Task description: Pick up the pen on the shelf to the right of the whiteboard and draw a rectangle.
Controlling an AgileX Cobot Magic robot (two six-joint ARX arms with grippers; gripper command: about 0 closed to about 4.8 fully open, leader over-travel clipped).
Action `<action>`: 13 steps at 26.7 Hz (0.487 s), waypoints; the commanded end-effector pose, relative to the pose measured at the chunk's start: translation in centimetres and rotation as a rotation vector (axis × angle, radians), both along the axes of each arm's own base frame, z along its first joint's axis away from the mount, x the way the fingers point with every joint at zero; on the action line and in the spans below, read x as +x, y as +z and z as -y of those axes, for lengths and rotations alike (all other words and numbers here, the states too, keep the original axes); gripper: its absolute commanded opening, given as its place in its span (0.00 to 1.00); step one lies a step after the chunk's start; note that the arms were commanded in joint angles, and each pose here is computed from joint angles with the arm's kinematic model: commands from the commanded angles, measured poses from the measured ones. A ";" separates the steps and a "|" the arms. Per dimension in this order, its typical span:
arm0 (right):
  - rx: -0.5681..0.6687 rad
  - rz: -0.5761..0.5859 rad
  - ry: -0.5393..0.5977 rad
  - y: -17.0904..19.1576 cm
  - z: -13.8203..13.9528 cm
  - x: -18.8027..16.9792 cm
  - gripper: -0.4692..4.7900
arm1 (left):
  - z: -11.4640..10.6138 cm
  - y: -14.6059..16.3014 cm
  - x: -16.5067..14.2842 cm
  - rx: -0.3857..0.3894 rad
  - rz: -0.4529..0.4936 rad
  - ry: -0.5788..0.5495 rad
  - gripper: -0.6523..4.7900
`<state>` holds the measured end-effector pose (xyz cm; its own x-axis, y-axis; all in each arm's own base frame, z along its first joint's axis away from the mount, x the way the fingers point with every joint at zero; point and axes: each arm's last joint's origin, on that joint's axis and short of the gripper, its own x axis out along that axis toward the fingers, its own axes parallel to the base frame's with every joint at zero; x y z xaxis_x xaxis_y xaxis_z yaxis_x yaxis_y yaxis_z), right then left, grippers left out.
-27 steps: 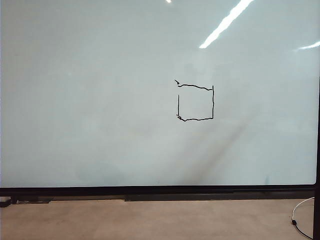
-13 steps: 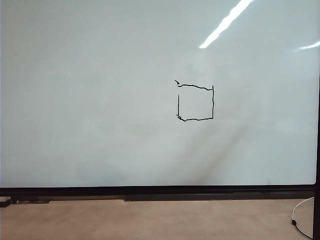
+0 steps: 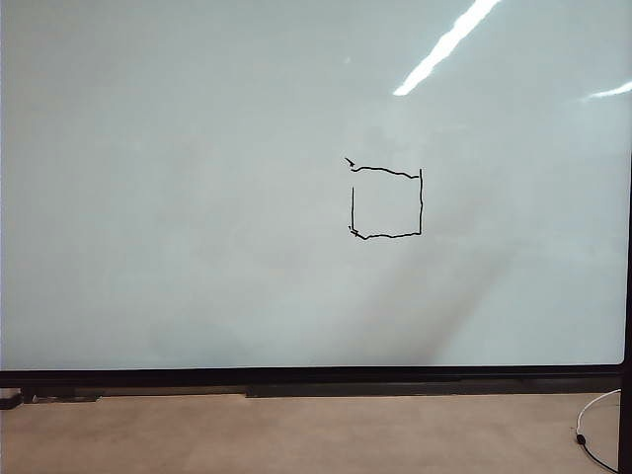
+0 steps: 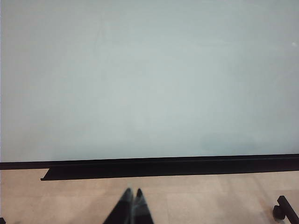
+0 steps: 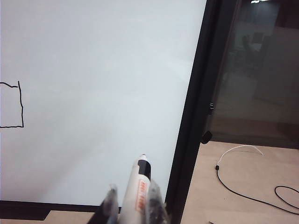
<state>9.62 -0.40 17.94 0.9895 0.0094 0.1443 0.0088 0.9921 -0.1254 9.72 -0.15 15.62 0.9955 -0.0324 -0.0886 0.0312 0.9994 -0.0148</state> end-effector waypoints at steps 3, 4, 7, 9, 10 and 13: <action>0.009 -0.051 -0.003 -0.7 0.0 0.1 0.08 | 0.0 0.2 0.0 0.001 0.011 -0.002 0.11; 0.010 -0.068 -0.003 -0.8 0.0 0.1 0.08 | 0.0 0.2 0.0 0.001 0.011 -0.003 0.11; 0.012 -0.115 -0.003 -1.3 0.0 0.1 0.08 | 0.0 0.2 0.0 0.001 0.011 -0.002 0.11; 0.013 -0.130 -0.003 -1.4 0.0 0.1 0.08 | 0.0 0.2 0.0 0.001 0.011 -0.003 0.11; 0.013 -0.129 -0.003 -1.4 0.0 0.1 0.08 | 0.0 0.2 0.0 0.001 0.011 -0.002 0.11; 0.013 -0.129 -0.003 -1.4 0.0 0.1 0.08 | 0.0 0.2 0.0 0.001 0.011 -0.003 0.11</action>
<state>9.72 -0.41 16.65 0.9999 0.0088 0.0105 -0.0075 0.9931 -0.1170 9.72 -0.15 15.62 0.9955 -0.0324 -0.0886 0.0312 0.9994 -0.0148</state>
